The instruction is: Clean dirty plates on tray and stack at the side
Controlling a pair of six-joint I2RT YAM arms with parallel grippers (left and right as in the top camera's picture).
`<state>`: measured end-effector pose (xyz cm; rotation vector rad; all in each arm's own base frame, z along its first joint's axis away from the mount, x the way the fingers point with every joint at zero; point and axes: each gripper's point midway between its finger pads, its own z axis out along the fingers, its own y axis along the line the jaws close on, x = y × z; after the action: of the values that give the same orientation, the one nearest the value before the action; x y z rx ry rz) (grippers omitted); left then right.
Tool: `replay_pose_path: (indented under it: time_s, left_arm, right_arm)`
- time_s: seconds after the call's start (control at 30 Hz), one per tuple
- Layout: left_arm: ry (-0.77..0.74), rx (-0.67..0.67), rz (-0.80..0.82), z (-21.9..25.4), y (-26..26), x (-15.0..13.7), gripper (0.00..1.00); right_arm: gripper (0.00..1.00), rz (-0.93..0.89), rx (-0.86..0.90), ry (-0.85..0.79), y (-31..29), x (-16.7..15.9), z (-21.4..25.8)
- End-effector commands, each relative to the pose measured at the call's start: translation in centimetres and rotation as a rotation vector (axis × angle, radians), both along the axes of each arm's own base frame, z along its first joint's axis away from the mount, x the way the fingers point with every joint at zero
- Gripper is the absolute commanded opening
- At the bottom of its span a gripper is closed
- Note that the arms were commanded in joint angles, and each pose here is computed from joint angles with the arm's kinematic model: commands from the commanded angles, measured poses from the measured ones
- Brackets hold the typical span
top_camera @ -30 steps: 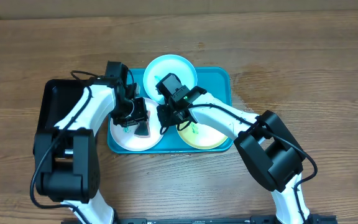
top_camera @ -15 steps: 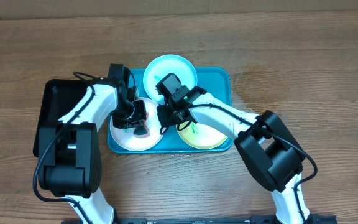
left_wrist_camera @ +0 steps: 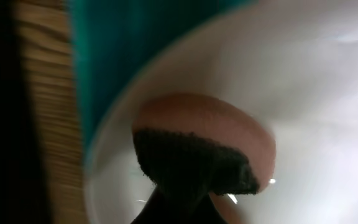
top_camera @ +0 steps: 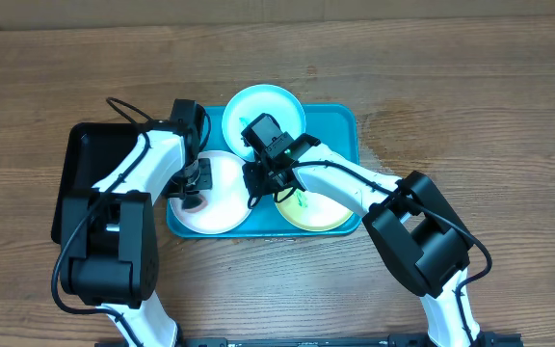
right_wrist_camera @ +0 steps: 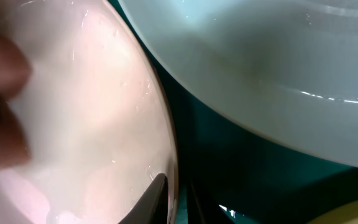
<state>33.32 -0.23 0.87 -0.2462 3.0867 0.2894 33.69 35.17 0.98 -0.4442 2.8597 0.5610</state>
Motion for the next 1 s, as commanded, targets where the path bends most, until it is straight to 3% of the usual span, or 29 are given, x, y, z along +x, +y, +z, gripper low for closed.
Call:
replay_pose_path:
  time_s: [0.0,0.2,0.53,0.77,0.97]
  left_arm:
    - [-0.009,0.162,0.018,0.5,3.1,0.3,0.04]
    - [-0.038,0.093,0.020,2.8,1.9,2.1,0.04]
    - [-0.109,-0.361,-0.010,3.6,-6.0,4.8,0.04]
    - [-0.018,-0.341,0.007,-0.8,-5.6,2.5,0.04]
    - [0.024,-0.071,0.018,-2.4,-0.9,1.7,0.04]
  right_arm:
    - [0.13,-0.005,-0.024,0.011,-0.5,-0.3,-0.8]
    - [0.13,-0.005,-0.024,0.011,-0.5,-0.3,-0.8]
    - [0.13,-0.006,-0.027,0.007,-0.6,-0.2,-0.8]
    - [0.13,-0.009,-0.031,0.003,-0.7,-0.1,-0.8]
    - [0.13,-0.006,-0.032,0.003,-0.7,-0.1,-0.8]
